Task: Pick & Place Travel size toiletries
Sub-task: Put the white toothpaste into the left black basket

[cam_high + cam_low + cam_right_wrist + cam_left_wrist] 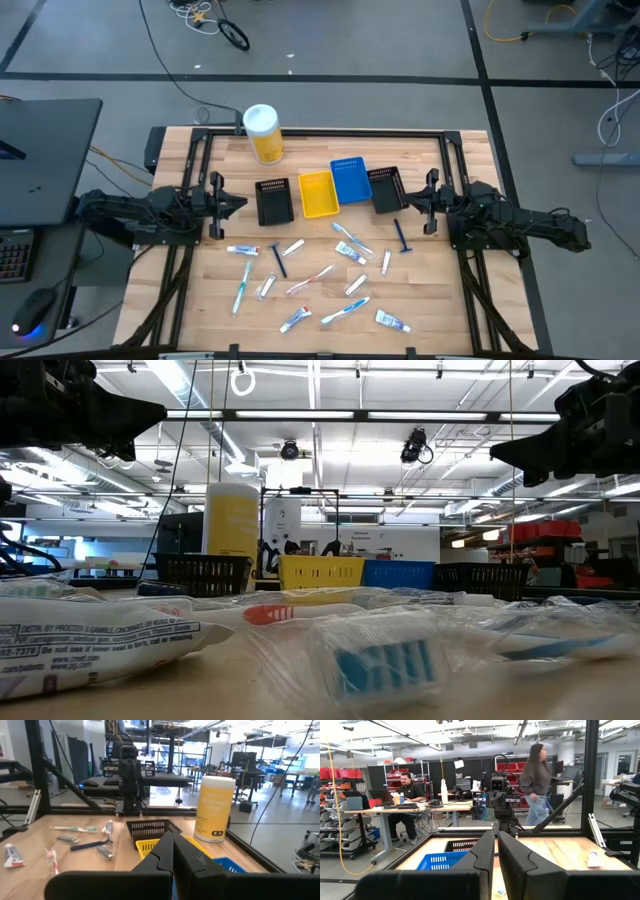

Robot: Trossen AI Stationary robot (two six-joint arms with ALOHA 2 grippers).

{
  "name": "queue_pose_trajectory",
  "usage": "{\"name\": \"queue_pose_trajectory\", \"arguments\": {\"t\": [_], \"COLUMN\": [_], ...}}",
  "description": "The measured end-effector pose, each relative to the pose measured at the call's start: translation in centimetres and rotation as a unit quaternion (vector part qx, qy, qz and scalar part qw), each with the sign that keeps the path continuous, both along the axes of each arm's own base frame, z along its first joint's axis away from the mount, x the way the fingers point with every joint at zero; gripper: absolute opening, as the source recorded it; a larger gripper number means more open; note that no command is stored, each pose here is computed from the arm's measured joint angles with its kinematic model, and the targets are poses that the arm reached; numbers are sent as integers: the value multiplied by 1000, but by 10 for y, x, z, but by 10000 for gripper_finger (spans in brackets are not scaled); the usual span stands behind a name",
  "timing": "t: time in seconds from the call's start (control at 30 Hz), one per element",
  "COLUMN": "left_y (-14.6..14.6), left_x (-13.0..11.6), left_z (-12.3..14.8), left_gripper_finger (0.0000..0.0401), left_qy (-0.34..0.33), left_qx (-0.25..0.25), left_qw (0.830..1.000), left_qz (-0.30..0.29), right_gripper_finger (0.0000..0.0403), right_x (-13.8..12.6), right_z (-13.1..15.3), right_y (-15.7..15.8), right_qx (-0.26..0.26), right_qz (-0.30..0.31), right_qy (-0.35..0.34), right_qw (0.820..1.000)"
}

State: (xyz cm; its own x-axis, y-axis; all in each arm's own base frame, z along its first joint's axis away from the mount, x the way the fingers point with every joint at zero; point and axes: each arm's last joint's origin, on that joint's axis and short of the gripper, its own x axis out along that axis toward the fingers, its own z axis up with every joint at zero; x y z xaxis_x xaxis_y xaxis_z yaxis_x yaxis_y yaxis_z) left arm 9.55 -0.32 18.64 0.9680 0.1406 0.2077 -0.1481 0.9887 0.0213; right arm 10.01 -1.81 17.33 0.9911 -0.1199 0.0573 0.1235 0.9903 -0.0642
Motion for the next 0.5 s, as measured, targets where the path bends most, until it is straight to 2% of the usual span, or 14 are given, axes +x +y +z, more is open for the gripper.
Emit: {"name": "queue_pose_trajectory", "arguments": {"t": [0.4, 0.5], "left_y": [0, 0], "left_x": [-1, -1], "left_z": [3, 3], "left_gripper_finger": [32, 32], "left_qy": [6, 9], "left_qx": [8, 32], "left_qw": [1000, 999], "left_qz": [2, 8], "right_gripper_finger": [1, 1], "right_x": [-1, -1], "right_z": [6, 10], "right_y": [0, -1], "right_qx": [-7, -27], "right_qz": [-1, -25], "right_qy": [-33, -48], "right_qw": [999, 998]}}
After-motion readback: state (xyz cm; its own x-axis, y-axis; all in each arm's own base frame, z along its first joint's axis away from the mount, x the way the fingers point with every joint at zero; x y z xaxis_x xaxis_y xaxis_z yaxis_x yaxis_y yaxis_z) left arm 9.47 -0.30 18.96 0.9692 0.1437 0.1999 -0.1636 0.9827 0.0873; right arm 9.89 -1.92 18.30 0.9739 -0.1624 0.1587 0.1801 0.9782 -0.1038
